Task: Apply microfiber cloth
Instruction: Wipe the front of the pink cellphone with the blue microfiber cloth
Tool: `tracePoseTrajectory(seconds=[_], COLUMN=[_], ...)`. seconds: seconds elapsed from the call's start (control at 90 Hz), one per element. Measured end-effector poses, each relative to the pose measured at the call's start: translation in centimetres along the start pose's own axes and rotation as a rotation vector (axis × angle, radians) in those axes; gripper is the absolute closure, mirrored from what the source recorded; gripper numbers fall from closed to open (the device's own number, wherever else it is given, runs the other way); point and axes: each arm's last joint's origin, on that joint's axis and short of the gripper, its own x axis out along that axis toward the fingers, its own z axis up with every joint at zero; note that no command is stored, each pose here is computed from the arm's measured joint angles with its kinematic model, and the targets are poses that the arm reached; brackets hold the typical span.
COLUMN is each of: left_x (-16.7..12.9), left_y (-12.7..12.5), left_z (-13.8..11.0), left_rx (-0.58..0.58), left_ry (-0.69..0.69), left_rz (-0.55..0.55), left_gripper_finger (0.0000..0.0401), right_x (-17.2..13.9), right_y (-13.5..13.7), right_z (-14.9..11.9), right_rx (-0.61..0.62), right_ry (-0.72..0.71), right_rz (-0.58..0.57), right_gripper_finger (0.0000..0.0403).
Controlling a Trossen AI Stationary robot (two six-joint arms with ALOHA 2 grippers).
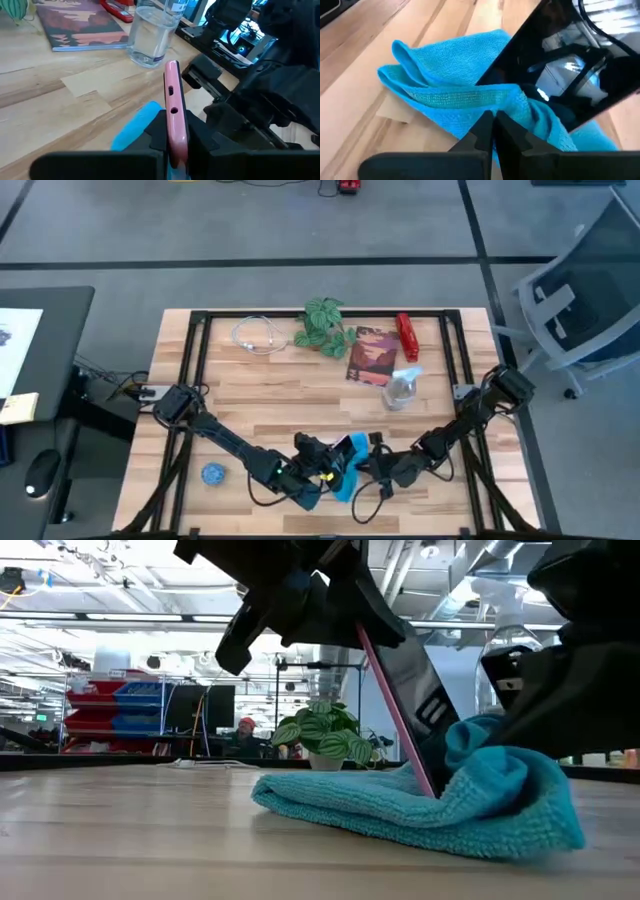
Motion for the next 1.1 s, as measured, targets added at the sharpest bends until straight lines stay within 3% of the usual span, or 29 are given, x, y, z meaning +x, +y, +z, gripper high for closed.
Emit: tracePoseTrajectory(seconds=[0.2, 0.356, 0.489, 0.589, 0.767, 0.856, 0.989, 1.1], left_x=[0.2, 0.2, 0.2, 0.2, 0.2, 0.2, 0.2, 0.2], left_y=[0.1, 0.1, 0.1, 0.1, 0.1, 0.1, 0.1, 0.1], left_z=[0.1, 0.1, 0.1, 0.1, 0.1, 0.1, 0.1, 0.1], left_rx=[-0.001, 0.014, 0.023, 0.025, 0.026, 0.026, 0.027, 0.027], left_ry=[0.003, 0.006, 0.007, 0.008, 0.01, 0.011, 0.012, 0.012], left_rz=[0.004, 0.003, 0.002, 0.002, 0.0, -0.001, -0.001, -0.001], left_gripper_finger=[0.0386, 0.0386, 0.0386, 0.0386, 0.0386, 0.0386, 0.0386, 0.0386], right_x=[1.3, 0.6, -1.2, -2.6, -4.1, -3.8, -2.4, -1.0], right_y=[0.5, 1.3, 1.8, 1.9, 1.0, 0.6, 0.6, 0.9], right_z=[-0.9, -0.6, 0.6, 1.1, -0.3, -1.5, -2.2, -2.0], right_rx=[-0.075, -0.102, -0.123, -0.081, 0.116, 0.154, 0.193, 0.174], right_ry=[0.022, 0.016, -0.003, 0.03, 0.2, 0.28, 0.261, 0.18], right_rz=[0.047, 0.064, 0.098, 0.107, -0.067, -0.131, -0.174, -0.147], right_gripper_finger=[0.0403, 0.04, 0.0361, 0.0311, 0.023, 0.0204, 0.0198, 0.0229])
